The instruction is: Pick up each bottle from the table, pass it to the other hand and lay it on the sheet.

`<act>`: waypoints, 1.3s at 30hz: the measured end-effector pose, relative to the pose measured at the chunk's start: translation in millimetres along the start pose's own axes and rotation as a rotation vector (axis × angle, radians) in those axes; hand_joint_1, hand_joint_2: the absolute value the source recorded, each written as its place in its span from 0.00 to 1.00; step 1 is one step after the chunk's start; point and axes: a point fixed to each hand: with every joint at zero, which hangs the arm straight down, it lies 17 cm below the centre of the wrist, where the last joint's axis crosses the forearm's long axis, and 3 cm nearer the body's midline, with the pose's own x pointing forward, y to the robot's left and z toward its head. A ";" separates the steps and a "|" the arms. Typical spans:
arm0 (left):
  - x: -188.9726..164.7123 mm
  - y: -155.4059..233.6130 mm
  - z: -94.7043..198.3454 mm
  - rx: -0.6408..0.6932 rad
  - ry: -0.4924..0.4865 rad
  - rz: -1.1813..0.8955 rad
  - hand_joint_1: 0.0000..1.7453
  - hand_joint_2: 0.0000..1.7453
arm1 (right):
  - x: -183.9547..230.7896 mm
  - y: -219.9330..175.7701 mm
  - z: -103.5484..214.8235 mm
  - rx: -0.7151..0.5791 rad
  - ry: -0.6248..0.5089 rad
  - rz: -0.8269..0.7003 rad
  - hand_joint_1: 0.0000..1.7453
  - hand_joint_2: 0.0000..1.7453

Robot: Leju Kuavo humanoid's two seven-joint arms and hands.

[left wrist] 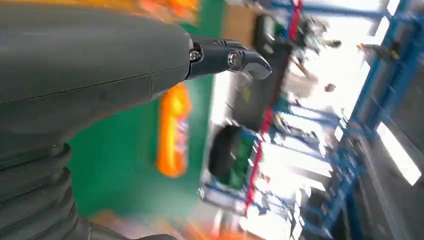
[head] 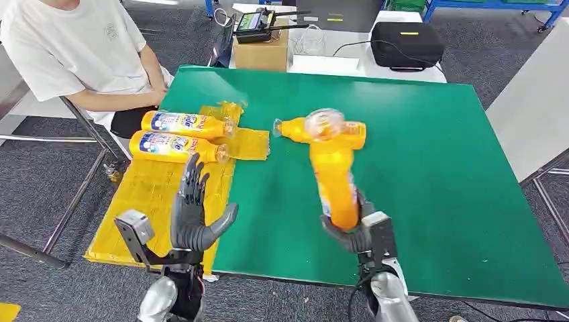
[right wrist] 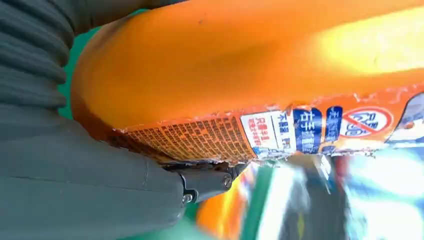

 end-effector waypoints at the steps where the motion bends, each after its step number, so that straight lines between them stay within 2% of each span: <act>1: -6.3 3.3 5.5 0.012 0.011 0.005 0.00 1.00 | 11.8 -7.1 0.0 -0.036 -0.029 -0.022 1.00 1.00; 5: -22.0 5.4 21.8 0.005 0.067 0.029 0.00 1.00 | 51.2 -18.5 5.4 -0.101 -0.127 -0.069 1.00 1.00; 8: -32.8 -6.9 31.1 -0.052 0.148 0.151 0.00 1.00 | 68.7 -8.6 7.7 -0.061 -0.165 -0.092 1.00 1.00; 13: -24.8 -38.4 42.7 -0.207 0.110 0.142 0.00 1.00 | 71.9 52.1 13.5 0.195 -0.155 -0.049 1.00 1.00; 17: -22.7 -58.3 48.8 -0.307 0.070 0.004 0.00 1.00 | 57.4 98.7 26.2 0.392 -0.146 0.068 1.00 1.00; 21: -22.6 -69.8 46.4 -0.350 0.080 -0.002 0.00 1.00 | 43.1 148.2 44.7 0.557 -0.147 0.146 1.00 1.00; 26: -15.7 -79.9 43.8 -0.378 0.052 -0.007 0.00 1.00 | 34.3 185.9 54.7 0.676 -0.164 0.221 1.00 1.00; 31: -14.7 -83.9 45.1 -0.396 0.069 0.044 0.01 1.00 | 32.5 201.6 56.1 0.733 -0.179 0.244 1.00 1.00; 32: -14.9 -84.8 45.7 -0.401 0.077 0.061 1.00 1.00 | 31.9 202.7 55.9 0.739 -0.180 0.248 1.00 1.00; 35: -14.8 -83.4 45.8 -0.402 0.112 0.151 1.00 1.00 | 30.1 204.1 55.2 0.750 -0.180 0.256 1.00 1.00; 36: -15.8 -82.1 45.7 -0.401 0.134 0.194 1.00 1.00 | 29.5 204.4 54.6 0.749 -0.179 0.257 0.78 1.00; 37: -16.8 -80.2 45.6 -0.399 0.155 0.238 1.00 1.00 | 28.1 204.7 54.1 0.748 -0.174 0.262 0.00 1.00; 38: -17.2 -78.2 45.1 -0.396 0.168 0.269 1.00 1.00 | 26.5 204.8 53.9 0.745 -0.170 0.268 0.00 1.00; 39: -17.9 -76.2 44.3 -0.390 0.181 0.294 1.00 1.00 | 23.7 204.0 52.8 0.734 -0.162 0.282 0.00 0.00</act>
